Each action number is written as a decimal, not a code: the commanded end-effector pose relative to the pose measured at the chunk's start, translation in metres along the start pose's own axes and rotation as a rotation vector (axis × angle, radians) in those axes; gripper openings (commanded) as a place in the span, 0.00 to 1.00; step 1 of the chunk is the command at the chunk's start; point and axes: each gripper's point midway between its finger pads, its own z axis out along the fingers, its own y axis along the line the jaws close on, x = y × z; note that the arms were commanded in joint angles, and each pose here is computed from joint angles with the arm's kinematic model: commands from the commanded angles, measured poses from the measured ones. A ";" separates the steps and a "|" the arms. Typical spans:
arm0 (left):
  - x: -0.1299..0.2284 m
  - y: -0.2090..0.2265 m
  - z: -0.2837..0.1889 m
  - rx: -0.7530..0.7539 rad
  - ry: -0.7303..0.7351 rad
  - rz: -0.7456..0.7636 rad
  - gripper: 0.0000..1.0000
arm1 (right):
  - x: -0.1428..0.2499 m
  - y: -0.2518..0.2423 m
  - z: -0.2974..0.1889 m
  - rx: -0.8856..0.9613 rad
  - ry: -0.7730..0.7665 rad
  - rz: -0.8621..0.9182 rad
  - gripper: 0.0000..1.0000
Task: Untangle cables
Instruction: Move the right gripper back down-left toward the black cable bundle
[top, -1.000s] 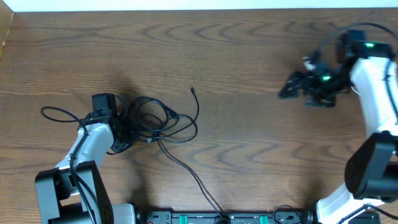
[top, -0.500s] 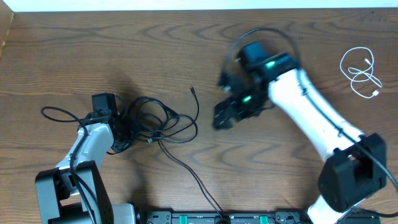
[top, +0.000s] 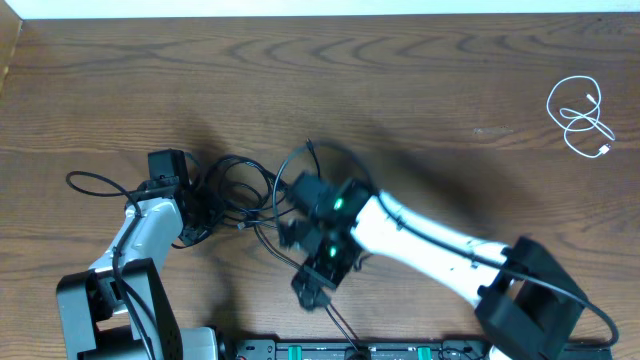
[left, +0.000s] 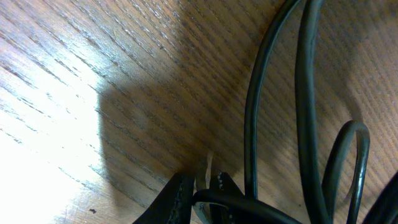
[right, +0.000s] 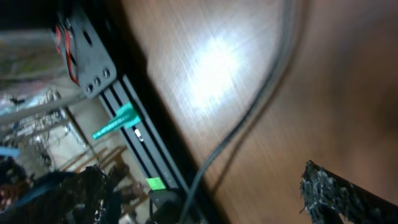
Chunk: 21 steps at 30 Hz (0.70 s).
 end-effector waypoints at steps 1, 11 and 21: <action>0.011 0.009 0.008 -0.026 0.041 -0.001 0.17 | 0.019 0.013 0.025 -0.005 0.062 0.039 0.99; 0.011 0.009 0.008 -0.026 0.041 -0.001 0.17 | 0.055 0.003 0.060 0.175 0.152 0.050 0.44; 0.011 0.009 0.008 -0.026 0.041 -0.001 0.17 | 0.041 -0.008 0.034 0.201 0.124 0.100 0.01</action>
